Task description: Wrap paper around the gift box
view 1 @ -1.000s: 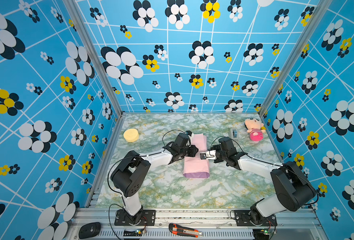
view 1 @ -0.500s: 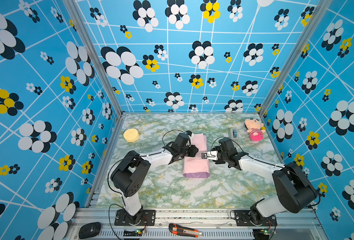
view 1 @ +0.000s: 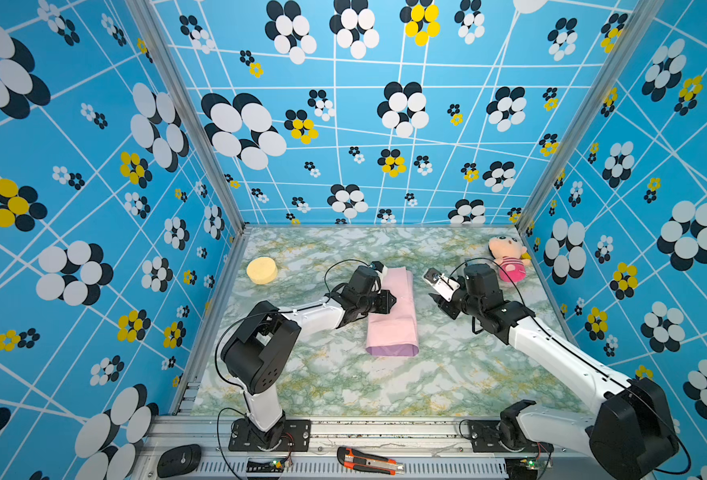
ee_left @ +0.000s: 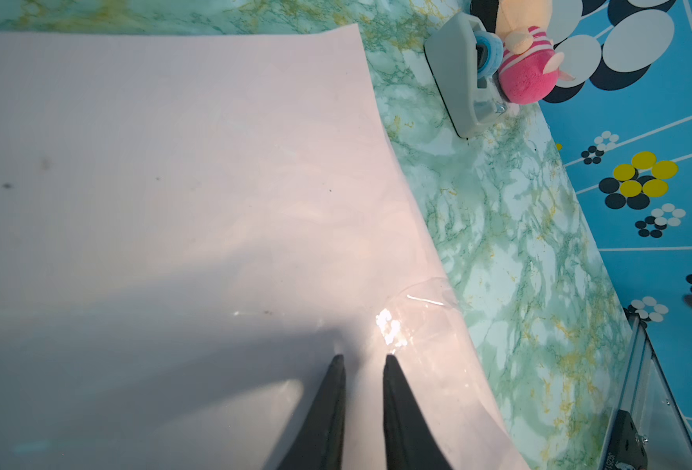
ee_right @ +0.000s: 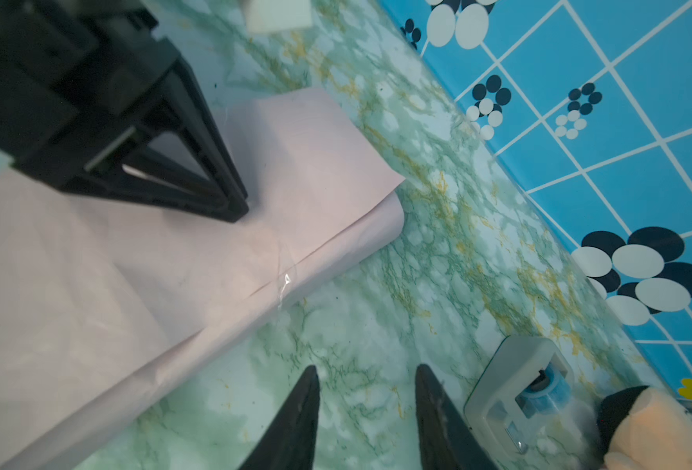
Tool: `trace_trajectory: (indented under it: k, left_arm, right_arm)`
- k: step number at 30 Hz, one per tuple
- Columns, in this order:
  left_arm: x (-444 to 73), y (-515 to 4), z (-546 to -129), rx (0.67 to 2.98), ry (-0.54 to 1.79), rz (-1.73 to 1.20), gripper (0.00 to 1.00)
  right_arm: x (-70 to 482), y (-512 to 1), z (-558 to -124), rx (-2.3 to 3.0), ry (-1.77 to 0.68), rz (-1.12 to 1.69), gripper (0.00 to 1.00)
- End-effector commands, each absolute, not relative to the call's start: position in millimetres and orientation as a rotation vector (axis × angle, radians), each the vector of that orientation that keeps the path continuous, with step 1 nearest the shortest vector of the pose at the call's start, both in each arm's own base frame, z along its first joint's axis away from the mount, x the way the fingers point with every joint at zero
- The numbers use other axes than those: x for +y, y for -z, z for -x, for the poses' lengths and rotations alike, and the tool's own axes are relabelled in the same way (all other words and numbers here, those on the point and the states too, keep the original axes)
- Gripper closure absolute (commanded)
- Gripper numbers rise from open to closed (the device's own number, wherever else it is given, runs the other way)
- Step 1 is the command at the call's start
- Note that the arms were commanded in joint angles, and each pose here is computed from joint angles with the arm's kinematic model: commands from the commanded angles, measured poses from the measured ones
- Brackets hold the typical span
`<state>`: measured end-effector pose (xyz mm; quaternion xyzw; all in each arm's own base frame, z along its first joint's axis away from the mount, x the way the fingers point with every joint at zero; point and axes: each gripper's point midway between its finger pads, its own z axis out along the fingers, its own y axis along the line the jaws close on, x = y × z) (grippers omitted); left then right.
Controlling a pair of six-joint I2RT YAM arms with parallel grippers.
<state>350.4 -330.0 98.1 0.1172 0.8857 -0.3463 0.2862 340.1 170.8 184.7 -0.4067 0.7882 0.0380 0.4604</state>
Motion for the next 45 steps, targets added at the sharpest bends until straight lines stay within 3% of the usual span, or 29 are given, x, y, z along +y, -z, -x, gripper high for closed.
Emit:
trace_trajectory:
  k: [1, 5, 9, 14, 32, 34, 41, 43, 45]
  left_arm:
    - [-314.0, -56.6, -333.8, 2.527, 0.825, -0.313, 0.79]
    - [-314.9, -56.3, -334.1, 2.526, 0.829, -0.313, 0.79]
    - [-315.7, -56.0, -333.1, 2.527, 0.830, -0.316, 0.79]
    - [-314.8, -56.2, -332.7, 2.527, 0.826, -0.317, 0.79]
    - [-312.9, -55.0, -332.0, 2.529, 0.822, -0.313, 0.79]
    - [-312.9, -54.0, -331.4, 2.532, 0.823, -0.314, 0.79]
    - [-312.6, -53.5, -331.4, 2.532, 0.823, -0.311, 0.79]
    - [-313.3, -53.8, -331.7, 2.530, 0.825, -0.314, 0.79]
    - [-313.5, -53.5, -331.8, 2.530, 0.826, -0.314, 0.79]
  right_arm:
    - [190.2, -200.2, -340.2, 2.102, -0.483, 0.586, 0.61]
    - [203.3, -182.5, -351.0, 2.317, -0.757, 0.133, 0.61]
    - [225.2, -146.4, -346.4, 2.535, -0.888, -0.036, 0.58]
    - [221.0, -118.4, -351.4, 2.636, -0.770, -0.076, 0.50]
    - [234.1, -94.4, -341.0, 2.759, -0.811, -0.128, 0.50]
    - [237.0, -90.7, -339.2, 2.768, -0.828, -0.136, 0.53]
    - [240.3, -83.8, -341.3, 2.755, -0.861, -0.184, 0.78]
    - [239.2, -82.6, -342.0, 2.756, -0.853, -0.189, 0.78]
    - [237.2, -84.1, -340.3, 2.760, -0.846, -0.187, 0.68]
